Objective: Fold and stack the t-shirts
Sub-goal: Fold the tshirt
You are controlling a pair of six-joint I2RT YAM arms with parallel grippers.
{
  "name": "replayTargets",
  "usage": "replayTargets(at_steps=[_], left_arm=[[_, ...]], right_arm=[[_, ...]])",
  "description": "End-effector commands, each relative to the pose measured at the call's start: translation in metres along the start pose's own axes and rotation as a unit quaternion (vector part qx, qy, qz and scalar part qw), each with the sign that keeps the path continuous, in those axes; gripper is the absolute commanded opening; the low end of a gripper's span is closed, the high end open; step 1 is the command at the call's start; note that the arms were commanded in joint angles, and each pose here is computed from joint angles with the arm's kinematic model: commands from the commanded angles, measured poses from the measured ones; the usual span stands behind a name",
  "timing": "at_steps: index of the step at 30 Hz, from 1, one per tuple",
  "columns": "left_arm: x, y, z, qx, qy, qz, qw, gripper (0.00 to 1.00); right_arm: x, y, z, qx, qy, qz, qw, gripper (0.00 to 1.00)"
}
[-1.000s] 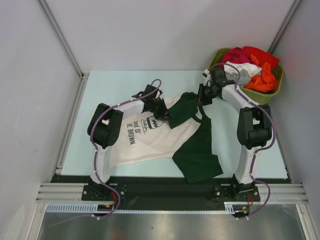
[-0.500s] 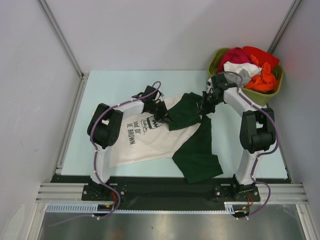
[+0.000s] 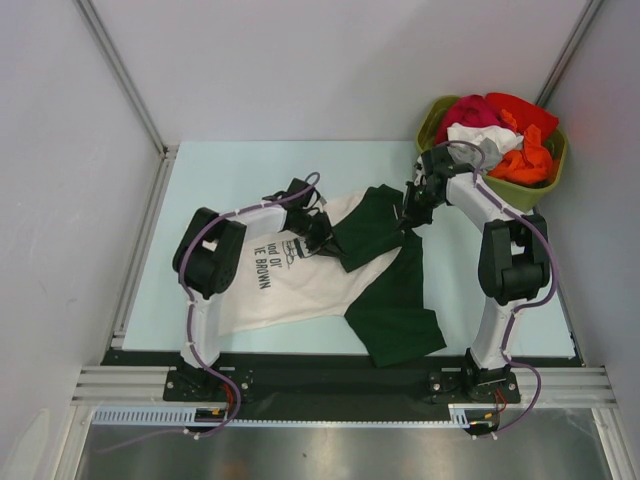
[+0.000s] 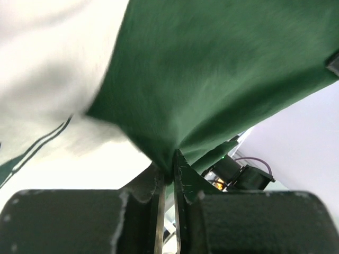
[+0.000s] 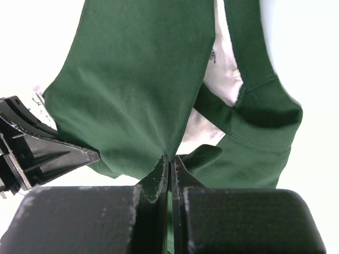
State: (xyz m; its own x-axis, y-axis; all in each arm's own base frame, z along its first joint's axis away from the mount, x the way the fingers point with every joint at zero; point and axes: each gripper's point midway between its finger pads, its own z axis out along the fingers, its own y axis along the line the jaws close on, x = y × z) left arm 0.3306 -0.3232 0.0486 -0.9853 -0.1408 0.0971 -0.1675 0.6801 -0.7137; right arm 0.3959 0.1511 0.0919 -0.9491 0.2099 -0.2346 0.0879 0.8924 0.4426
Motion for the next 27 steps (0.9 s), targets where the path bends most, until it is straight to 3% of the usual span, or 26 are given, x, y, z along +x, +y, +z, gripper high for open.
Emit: replayTargets(at_steps=[1, 5, 9, 10, 13, 16, 22, 27], left_arm=[[0.010, -0.018, -0.020, 0.021, 0.002, -0.001, 1.000, 0.13], [0.012, -0.013, -0.019, 0.015, 0.003, -0.005, 1.000, 0.16], [0.013, -0.012, -0.022, 0.008, 0.006, 0.002, 1.000, 0.27], [0.016, -0.011, -0.023, 0.005, 0.009, 0.003, 1.000, 0.29], [0.021, -0.008, -0.034, -0.005, 0.015, 0.017, 1.000, 0.33], [0.026, -0.007, -0.051, -0.015, 0.010, 0.044, 0.999, 0.38], [0.026, -0.005, -0.081, -0.043, -0.009, 0.101, 0.994, 0.41], [-0.010, 0.009, -0.121, -0.077, -0.087, 0.109, 0.987, 0.45]], right_arm=[[-0.009, 0.000, -0.006, 0.016, -0.012, -0.014, 1.000, 0.00], [-0.001, -0.008, -0.003, 0.039, 0.002, -0.014, 0.999, 0.00], [0.011, -0.018, -0.001, 0.061, 0.015, -0.014, 0.998, 0.07], [0.016, -0.017, -0.001, 0.062, 0.018, -0.016, 0.998, 0.14], [0.014, -0.012, -0.010, 0.062, -0.003, -0.028, 0.998, 0.25], [-0.007, -0.003, -0.021, 0.049, -0.051, -0.043, 0.997, 0.33], [-0.093, 0.019, -0.023, 0.022, -0.182, -0.053, 0.982, 0.45], [-0.122, 0.007, -0.011, 0.044, -0.218, -0.062, 0.973, 0.45]])
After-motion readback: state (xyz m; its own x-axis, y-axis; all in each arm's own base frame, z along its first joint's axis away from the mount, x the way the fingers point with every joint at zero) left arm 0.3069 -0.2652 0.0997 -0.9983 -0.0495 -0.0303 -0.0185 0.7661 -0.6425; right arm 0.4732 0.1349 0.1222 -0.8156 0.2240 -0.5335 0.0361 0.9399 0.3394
